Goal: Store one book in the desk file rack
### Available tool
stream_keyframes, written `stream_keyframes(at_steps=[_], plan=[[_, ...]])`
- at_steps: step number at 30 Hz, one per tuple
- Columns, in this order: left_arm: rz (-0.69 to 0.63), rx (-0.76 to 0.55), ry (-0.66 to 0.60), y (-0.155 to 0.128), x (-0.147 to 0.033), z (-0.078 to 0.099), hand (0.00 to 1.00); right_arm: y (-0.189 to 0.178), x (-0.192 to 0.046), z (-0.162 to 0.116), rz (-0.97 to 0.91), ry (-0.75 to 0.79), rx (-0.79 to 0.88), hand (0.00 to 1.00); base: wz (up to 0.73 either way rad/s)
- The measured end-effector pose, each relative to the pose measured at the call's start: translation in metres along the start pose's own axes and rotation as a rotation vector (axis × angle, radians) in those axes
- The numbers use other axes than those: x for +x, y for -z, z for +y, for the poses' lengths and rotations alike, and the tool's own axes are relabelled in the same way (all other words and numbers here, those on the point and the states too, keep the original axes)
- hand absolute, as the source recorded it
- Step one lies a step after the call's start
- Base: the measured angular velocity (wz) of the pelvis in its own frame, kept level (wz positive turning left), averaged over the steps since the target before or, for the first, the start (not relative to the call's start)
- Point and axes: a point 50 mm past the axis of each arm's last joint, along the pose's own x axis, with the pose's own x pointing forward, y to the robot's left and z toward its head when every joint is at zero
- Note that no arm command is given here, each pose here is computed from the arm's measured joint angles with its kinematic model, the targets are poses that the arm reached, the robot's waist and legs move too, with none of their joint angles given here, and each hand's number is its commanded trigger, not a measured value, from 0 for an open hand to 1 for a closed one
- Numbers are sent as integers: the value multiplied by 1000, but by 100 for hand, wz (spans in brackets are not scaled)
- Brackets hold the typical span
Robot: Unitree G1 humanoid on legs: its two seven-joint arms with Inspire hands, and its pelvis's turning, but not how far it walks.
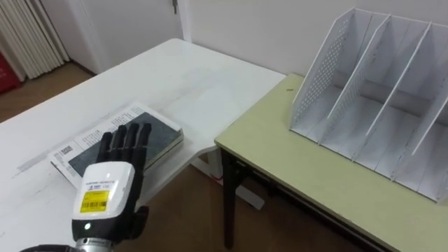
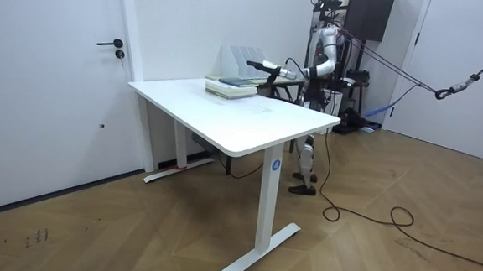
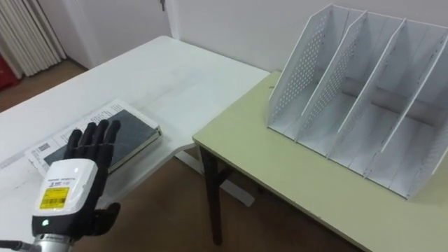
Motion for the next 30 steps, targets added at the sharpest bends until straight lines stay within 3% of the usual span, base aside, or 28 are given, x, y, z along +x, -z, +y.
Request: stream_keyframes(at_steps=[11,16,30], plan=[[70,38,-2,13,13,8,0,-4,0,-1,-8,-3,-5,0,-3],[146,61,120,26,5,-10,0,-5,0,-3,-4,2,-9,0,-2],[264,-9,321,37,2,-35,0,-8,0,-3,17,14,10,0,-2]])
